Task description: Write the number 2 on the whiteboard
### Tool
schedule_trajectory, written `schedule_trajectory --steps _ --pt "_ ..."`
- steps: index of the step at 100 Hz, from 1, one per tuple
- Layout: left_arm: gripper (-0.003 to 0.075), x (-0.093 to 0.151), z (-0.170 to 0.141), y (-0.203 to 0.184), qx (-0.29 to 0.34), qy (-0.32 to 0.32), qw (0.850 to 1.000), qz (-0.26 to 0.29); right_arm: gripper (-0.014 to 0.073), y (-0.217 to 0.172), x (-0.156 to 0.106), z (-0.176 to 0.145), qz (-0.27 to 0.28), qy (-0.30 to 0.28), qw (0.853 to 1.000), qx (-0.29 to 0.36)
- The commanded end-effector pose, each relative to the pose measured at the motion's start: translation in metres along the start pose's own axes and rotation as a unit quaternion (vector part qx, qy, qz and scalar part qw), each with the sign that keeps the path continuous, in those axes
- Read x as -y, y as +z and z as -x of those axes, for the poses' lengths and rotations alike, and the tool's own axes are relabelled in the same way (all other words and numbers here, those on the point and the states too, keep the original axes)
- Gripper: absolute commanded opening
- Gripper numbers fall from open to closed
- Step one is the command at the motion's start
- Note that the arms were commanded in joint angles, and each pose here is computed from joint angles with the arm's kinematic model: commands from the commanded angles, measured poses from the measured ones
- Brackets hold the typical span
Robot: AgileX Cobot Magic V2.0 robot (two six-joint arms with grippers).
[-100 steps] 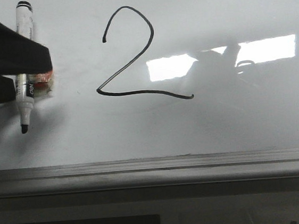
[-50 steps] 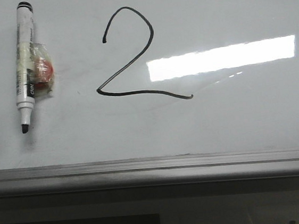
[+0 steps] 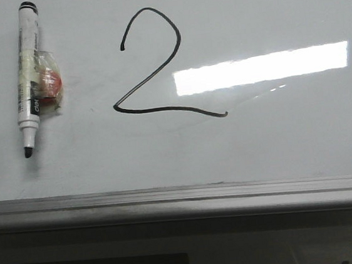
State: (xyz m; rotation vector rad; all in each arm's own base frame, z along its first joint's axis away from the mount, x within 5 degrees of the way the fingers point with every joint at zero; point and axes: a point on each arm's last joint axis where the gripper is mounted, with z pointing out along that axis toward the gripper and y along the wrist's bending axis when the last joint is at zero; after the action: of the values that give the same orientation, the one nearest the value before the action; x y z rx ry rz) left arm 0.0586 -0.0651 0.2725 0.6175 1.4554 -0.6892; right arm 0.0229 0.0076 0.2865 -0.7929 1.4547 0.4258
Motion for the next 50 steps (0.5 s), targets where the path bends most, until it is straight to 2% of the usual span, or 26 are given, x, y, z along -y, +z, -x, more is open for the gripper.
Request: schedule_trajectory --steps 1,50 --pt "-0.0019 -0.0006 0.0147 0.0006 0.044 0.001 0.999 0.005 -0.0051 -0.0009 0.0017 0.0127 -0.005 -0.003 0.999 0.037" --pt "-0.0019 -0.0009 0.0110 0.0008 0.040 0.004 0.999 0.006 -0.0051 -0.0009 0.0017 0.0127 -0.005 -0.003 0.999 0.037"
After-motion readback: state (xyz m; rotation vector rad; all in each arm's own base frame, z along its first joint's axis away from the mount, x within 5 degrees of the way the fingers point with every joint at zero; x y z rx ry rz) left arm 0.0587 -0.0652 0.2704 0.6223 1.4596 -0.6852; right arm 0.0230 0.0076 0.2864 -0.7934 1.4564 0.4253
